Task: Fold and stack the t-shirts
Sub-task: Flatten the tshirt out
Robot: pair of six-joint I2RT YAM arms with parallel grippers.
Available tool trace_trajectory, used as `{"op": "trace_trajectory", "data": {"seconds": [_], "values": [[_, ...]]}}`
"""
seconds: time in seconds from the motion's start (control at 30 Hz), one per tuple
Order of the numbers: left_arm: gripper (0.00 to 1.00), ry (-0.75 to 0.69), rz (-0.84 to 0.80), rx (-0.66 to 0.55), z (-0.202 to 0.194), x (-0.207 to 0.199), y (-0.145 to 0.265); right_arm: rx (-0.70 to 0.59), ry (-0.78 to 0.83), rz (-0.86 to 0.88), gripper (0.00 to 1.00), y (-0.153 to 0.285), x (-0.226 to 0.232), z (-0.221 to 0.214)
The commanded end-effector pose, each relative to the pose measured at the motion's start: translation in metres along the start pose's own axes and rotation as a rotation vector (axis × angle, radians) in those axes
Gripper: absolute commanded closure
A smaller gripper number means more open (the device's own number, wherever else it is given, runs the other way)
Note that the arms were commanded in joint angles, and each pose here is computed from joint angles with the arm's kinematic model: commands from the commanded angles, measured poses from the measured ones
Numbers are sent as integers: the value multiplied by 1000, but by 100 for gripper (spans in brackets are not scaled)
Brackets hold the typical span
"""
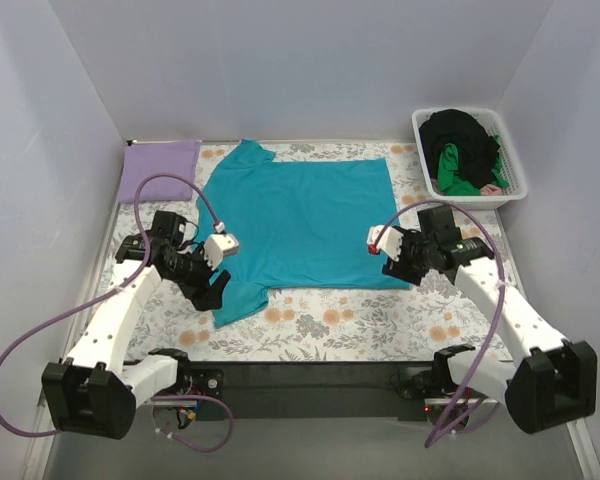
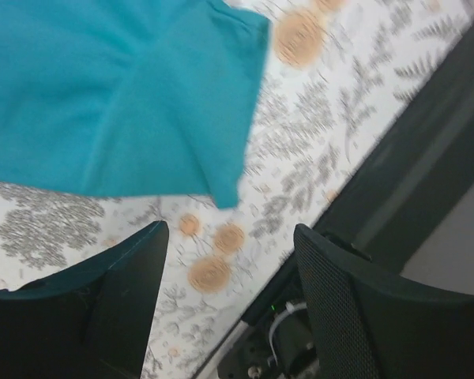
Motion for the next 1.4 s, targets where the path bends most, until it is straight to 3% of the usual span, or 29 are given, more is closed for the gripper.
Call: {"op": "trace_trajectory", "data": {"seconds": [0.0, 0.07, 0.17, 0.33, 0.47, 0.73, 0.93, 1.13, 1.37], "values": [[37, 94, 129, -117, 36, 30, -12, -16, -167, 62, 35, -13, -27, 12], [40, 155, 193, -166, 55, 51, -26, -12, -241, 67, 49, -20, -42, 18], [47, 229, 265, -121, 67, 82, -51, 66, -319, 139, 55, -54, -47, 12], [48, 245, 325, -29, 62, 111, -84, 170, -332, 169, 56, -82, -47, -2], [47, 231, 327, 66, 37, 112, -98, 279, -313, 212, 55, -101, -31, -22], [47, 238, 284, 158, -2, 92, -99, 344, -302, 286, 54, -106, 3, -39], [46, 245, 273, 205, -29, 74, -92, 323, -295, 298, 53, -94, 17, -35], [45, 225, 298, 198, -39, 65, -84, 302, -311, 313, 52, -81, 31, -31], [41, 210, 231, 70, 8, 66, -64, 215, -290, 187, 45, -57, -3, -9]]}}
Point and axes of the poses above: each gripper's point midway between its finger pads, its own y axis back along the fingers, its own x axis along the line the jaws close on, z = x × y, the point moved 9 cm from there along y, back along the fingers, and after that the axes turned 12 degrees about y, right-handed, at the moved point
